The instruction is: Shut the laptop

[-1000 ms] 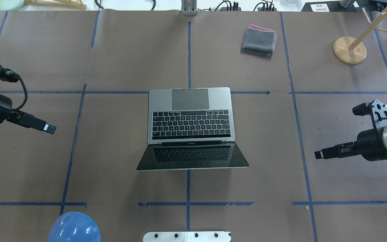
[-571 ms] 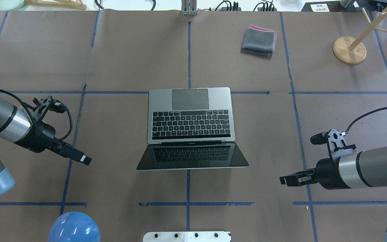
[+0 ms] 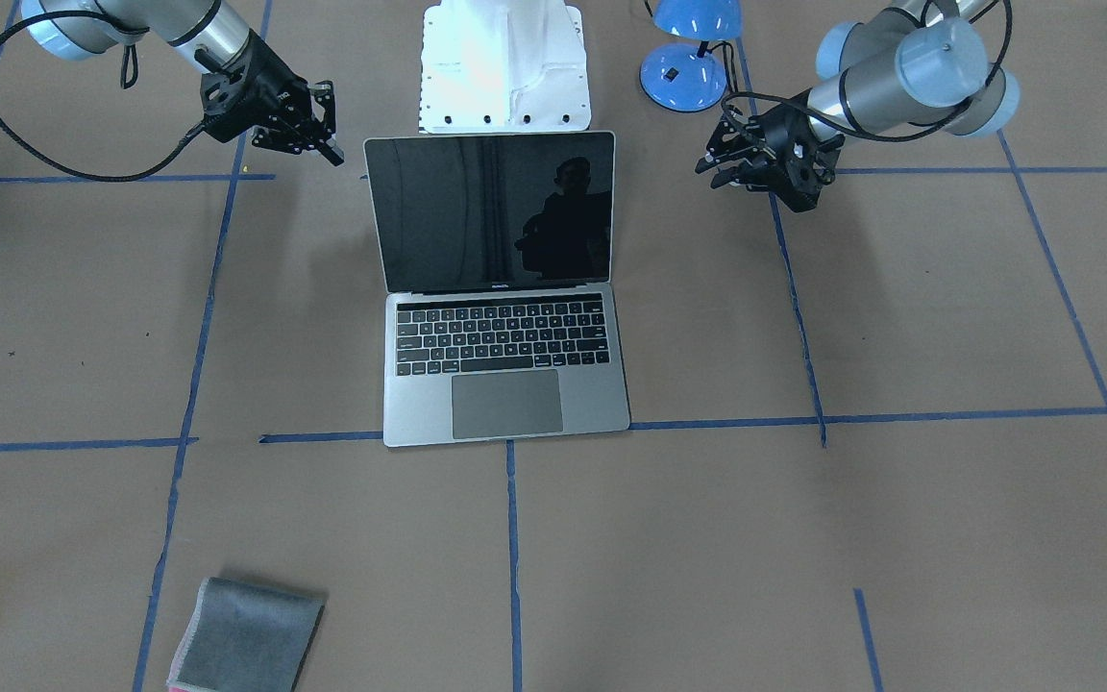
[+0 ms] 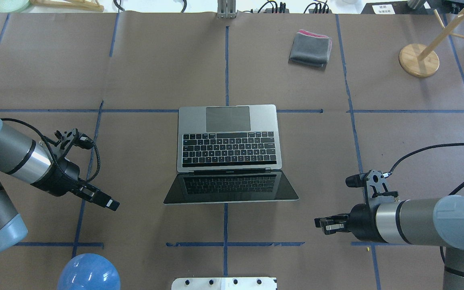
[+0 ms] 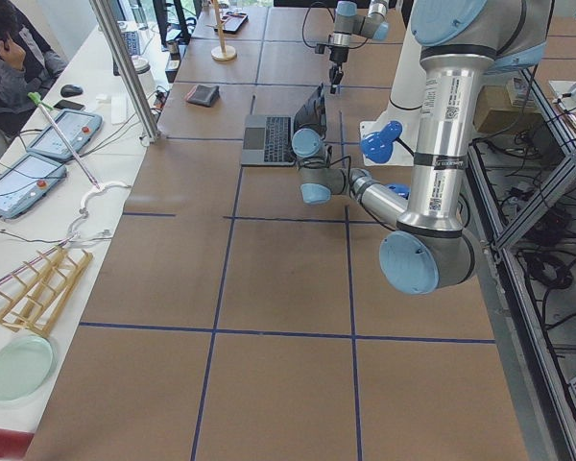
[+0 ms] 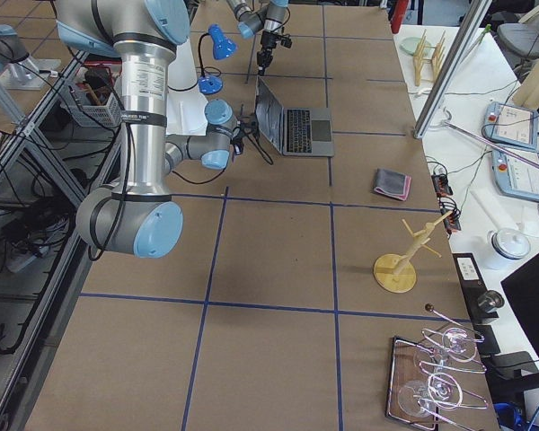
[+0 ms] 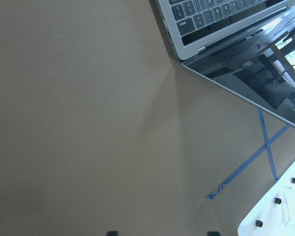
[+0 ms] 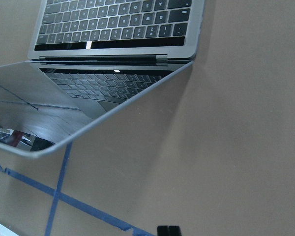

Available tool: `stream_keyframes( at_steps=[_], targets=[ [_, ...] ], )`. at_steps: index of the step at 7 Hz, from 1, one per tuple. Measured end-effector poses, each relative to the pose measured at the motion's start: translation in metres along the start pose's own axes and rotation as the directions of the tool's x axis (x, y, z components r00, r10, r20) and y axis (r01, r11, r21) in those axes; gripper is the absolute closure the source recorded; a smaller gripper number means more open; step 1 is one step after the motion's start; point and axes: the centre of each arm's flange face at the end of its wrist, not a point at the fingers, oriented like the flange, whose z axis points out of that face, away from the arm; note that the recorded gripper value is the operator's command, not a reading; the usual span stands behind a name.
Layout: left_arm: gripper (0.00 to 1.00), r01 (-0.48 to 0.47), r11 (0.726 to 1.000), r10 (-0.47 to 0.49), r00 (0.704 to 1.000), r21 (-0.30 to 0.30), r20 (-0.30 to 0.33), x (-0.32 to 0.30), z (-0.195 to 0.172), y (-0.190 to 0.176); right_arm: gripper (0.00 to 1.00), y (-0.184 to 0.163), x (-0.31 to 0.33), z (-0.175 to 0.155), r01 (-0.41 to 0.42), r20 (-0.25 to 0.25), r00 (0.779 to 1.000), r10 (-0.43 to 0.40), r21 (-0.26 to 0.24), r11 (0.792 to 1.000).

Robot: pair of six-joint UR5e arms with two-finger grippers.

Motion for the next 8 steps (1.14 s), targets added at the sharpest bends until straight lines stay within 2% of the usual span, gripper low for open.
stream_keyframes(
  at_steps=[2,3,5,8],
  targets=[
    [1.00,0.056,0.992,-0.053,0.998,0.109,-0.030,0.031,0.022,0.000,0.99,-0.003,-0.016,0.003,-0.012,0.027,1.000,0.012,0.017,1.000],
    [1.00,0.067,0.989,-0.062,0.997,0.132,-0.041,0.037,0.024,0.000,0.99,-0.006,-0.024,0.003,-0.037,0.043,0.998,0.036,0.025,0.999],
    [1.00,0.083,0.986,-0.075,0.995,0.145,-0.058,0.045,0.022,0.001,0.99,-0.011,-0.034,0.003,-0.066,0.064,0.996,0.063,0.039,0.997],
    [1.00,0.094,0.983,-0.077,0.991,0.156,-0.112,0.063,0.032,0.016,0.99,-0.015,-0.035,-0.001,-0.072,0.069,0.995,0.068,0.051,0.996]
  ],
)
